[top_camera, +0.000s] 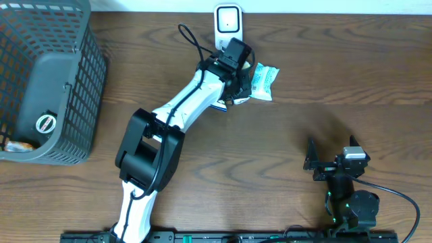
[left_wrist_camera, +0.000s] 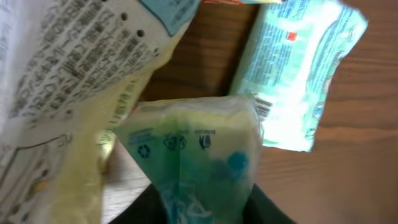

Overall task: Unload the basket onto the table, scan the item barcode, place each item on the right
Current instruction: 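Carry the small packet to the scanner and drop it between the packs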

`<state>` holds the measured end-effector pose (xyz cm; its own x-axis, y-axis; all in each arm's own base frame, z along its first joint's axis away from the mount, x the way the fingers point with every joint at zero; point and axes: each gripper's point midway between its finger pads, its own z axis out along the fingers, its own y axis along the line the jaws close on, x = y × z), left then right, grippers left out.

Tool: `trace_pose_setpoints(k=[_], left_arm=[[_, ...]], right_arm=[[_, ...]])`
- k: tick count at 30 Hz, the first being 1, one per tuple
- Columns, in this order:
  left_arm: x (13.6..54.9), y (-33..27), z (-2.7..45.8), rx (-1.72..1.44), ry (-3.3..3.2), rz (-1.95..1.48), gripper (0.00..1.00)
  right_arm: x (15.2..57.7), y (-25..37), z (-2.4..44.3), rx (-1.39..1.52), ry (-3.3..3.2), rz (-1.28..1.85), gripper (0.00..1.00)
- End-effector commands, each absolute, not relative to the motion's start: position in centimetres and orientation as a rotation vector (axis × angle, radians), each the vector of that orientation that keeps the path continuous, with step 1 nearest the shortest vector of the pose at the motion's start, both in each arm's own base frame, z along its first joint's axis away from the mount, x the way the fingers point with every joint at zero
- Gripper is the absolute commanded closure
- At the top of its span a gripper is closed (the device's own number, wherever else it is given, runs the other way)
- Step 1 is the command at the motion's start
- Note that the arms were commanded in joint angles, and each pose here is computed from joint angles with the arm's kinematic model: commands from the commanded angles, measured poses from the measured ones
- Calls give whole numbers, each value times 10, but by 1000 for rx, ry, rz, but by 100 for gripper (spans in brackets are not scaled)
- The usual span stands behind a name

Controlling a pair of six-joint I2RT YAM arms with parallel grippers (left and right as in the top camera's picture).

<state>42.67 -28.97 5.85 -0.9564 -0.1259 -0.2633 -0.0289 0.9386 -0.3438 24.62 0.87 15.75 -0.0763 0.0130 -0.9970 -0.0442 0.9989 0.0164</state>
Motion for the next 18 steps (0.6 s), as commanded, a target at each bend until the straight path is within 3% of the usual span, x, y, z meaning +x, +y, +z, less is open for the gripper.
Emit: trace_pose_setpoints(k=[1,3,8,15,18], left_arm=[[433,-286,52,-77,2773,-385,39],[436,-290,55,-71,2754,-400,28],[445,-290,70,-36,2705,-427,20],[469,-275,189,-75,2457,-561,19],[472,-245,274,-106,2261,-621,19]], right_arm=[[246,5,156,-13,1647,36,1],[246,5,156,-13,1647,36,1],[246,5,156,-13,1647,36,1],[246,5,157,-13,1647,36,1],[246,5,156,-13,1647,36,1]])
